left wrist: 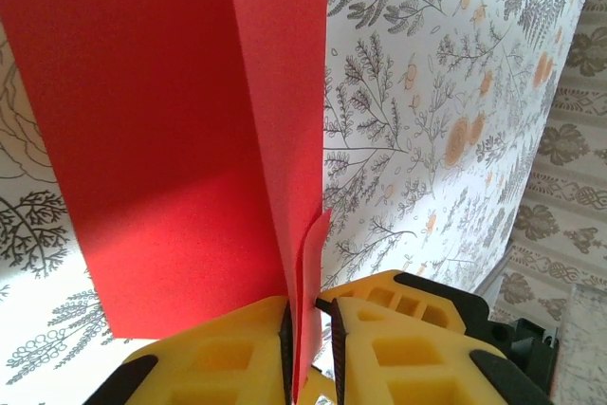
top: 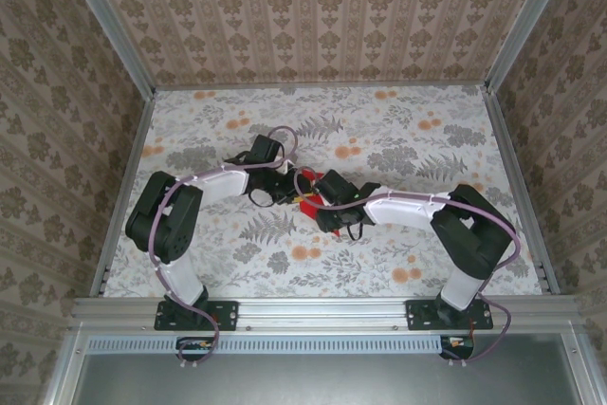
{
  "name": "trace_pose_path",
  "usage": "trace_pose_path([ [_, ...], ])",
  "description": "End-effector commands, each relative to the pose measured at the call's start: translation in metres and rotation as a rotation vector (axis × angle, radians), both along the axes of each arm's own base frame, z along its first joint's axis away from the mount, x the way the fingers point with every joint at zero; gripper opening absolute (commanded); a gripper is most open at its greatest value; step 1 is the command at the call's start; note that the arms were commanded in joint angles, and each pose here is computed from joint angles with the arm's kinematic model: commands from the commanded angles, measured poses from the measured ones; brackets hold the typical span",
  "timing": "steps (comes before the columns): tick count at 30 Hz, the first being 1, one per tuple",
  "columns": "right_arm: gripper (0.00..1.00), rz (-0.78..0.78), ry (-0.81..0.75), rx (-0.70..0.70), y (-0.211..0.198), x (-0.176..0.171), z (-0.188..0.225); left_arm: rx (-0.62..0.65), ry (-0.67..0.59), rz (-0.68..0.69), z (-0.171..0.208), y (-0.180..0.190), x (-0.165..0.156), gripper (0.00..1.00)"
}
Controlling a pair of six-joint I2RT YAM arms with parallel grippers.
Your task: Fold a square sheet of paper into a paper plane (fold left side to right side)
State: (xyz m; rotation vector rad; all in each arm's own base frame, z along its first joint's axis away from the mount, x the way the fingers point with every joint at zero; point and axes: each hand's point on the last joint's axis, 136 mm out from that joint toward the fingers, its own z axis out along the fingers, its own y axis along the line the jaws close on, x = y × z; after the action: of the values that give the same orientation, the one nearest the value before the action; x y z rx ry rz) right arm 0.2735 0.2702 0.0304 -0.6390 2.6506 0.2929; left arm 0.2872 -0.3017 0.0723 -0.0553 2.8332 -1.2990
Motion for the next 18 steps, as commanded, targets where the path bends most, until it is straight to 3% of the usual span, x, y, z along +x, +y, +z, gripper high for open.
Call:
trace_pose_path([
  [1, 0.27, -0.001, -0.018, -0.032, 0.0, 0.006, 0.001, -0.005, -0.012, -0.006, 0.013, -0.002, 0.001, 0.23],
  [6, 0.14, 0.003, -0.002, -0.028, 0.001, 0.003, -0.001, 0.011, -0.027, -0.005, 0.017, 0.004, 0.001, 0.35],
  [12, 0.04, -0.011, 0.042, 0.042, 0.007, 0.001, 0.001, 0.031, -0.037, 0.017, 0.023, 0.023, -0.002, 0.48],
  [15, 0.03, -0.006, 0.076, 0.097, 0.013, 0.0, 0.006, 0.058, -0.047, 0.057, 0.019, 0.036, 0.0, 0.48],
  [18, 0.02, -0.005, 0.127, 0.156, 0.018, -0.003, 0.008, 0.059, -0.03, 0.062, 0.012, 0.039, -0.003, 0.41],
])
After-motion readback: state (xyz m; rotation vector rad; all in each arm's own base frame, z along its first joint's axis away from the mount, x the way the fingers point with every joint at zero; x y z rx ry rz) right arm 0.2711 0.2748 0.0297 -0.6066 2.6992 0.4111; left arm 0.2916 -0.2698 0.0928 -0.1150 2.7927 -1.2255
